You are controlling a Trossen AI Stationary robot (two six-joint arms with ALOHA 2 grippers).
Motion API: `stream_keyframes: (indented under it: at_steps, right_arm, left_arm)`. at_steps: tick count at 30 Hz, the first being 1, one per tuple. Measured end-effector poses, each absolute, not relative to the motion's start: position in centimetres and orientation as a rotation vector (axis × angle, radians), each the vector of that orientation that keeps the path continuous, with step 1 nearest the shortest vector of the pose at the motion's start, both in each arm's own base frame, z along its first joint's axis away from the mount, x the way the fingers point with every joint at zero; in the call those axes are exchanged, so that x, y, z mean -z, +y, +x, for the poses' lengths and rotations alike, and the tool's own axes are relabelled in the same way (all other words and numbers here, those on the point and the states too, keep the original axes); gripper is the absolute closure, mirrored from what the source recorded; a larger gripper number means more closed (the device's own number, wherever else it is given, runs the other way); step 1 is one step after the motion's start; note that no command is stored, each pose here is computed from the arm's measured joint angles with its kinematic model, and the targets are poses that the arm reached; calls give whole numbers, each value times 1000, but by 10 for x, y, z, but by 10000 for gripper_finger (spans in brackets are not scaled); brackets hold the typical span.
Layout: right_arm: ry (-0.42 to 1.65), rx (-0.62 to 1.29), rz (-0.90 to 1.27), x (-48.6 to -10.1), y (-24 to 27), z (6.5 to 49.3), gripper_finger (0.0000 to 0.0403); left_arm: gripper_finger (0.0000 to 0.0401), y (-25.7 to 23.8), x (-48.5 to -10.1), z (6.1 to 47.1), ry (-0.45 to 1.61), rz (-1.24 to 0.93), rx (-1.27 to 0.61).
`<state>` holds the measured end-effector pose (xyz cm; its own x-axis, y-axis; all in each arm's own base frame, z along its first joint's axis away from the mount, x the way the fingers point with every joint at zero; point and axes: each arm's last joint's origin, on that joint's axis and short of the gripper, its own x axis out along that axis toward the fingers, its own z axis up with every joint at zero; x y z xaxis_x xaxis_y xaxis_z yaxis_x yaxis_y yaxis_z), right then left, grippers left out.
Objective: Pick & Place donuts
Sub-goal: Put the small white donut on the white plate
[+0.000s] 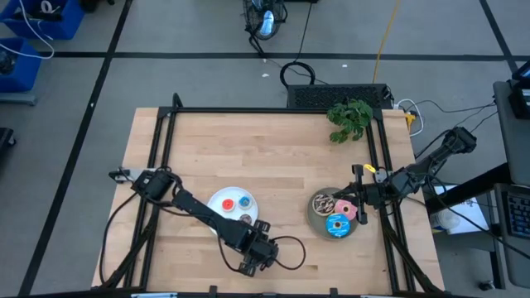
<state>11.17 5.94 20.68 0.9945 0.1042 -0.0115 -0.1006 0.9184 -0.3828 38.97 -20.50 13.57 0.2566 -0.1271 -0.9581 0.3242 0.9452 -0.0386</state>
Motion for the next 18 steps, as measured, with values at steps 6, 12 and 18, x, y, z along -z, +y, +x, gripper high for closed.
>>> stream_keyframes:
  at_steps: [6,12,18]
  right_arm:
    - [-9,-105,-393,-207,59,112,403]
    - [-8,-105,-393,-207,59,112,403]
    - [-6,-105,-395,-206,59,112,403]
  left_arm:
    - [258,-198,-148,386,1293,139,272]
    - [281,-183,-203,371,1262,38,160]
    - [286,-173,-251,339,1241,55,-13]
